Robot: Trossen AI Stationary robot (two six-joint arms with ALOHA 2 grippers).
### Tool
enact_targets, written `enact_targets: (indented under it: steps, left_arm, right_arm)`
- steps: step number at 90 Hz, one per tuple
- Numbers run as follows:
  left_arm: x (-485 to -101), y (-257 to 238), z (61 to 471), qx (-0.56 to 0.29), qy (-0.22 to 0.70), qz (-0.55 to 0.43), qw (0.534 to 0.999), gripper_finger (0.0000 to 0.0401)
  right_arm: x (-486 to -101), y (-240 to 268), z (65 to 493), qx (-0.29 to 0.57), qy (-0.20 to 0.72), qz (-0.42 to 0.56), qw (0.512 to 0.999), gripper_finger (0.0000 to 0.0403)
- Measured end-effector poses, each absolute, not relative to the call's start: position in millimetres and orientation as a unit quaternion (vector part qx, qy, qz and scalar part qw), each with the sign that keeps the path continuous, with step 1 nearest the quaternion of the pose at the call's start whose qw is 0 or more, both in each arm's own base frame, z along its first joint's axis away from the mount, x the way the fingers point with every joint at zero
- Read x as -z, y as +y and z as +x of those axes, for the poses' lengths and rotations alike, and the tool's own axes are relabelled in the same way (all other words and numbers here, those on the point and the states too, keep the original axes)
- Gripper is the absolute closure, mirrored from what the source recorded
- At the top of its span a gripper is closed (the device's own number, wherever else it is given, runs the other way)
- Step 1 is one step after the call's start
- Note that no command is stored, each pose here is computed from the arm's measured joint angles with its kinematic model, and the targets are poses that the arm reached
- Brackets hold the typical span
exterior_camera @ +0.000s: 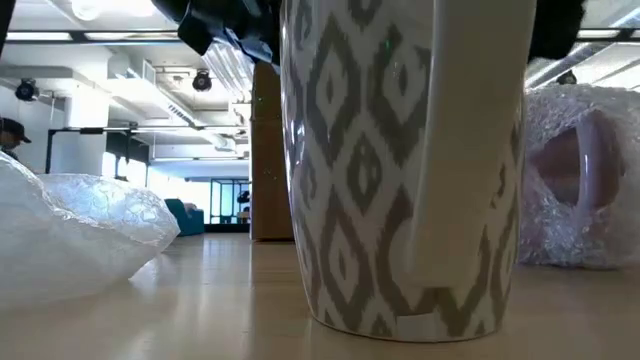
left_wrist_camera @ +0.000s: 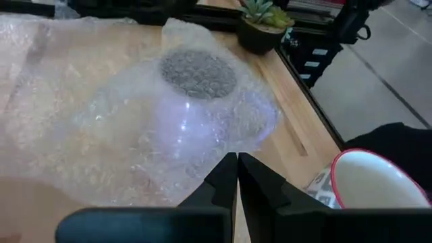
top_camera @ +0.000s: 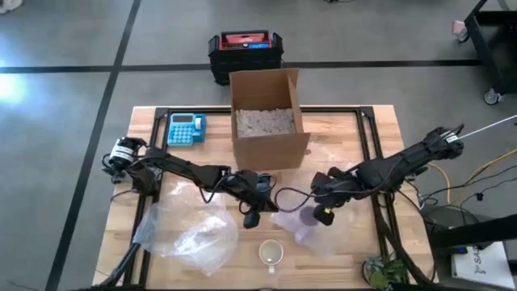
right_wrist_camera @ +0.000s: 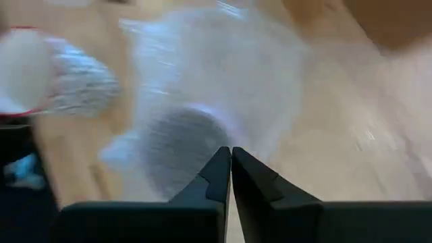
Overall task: Wrap mug
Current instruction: Wrap the purple mug using the right bubble wrap
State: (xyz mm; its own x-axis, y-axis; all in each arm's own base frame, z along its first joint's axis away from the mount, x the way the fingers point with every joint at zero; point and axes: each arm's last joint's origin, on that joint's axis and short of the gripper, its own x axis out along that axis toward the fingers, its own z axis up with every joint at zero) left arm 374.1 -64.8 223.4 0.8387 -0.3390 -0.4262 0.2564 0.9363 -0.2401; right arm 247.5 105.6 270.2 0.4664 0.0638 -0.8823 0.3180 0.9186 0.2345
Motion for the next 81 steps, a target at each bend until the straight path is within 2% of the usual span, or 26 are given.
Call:
enact_targets:
  steps: [6,23,40,58,81]
  left_arm:
    - [-224,-65,374,0.156,0.234,-0.087,0.956,0.0401]
    - [-229,-65,376,0.158,0.211,-0.09,0.96,0.0401]
    - [-233,-65,378,0.158,0.206,-0.09,0.961,0.0401]
    - [-225,-66,380,0.156,0.217,-0.09,0.959,0.0401]
    - [-180,-74,402,0.161,0.268,-0.098,0.945,0.0401]
  right_arm:
    - [-259,112,252,0.069,0.517,0.175,0.835,0.0403]
    - [-205,118,264,0.109,0.601,0.119,0.783,0.0403]
    - [-179,129,288,0.089,0.637,0.081,0.761,0.0403]
    - [-167,134,300,0.088,0.655,0.06,0.748,0.0403]
    - [-175,129,295,0.11,0.653,0.061,0.747,0.0403]
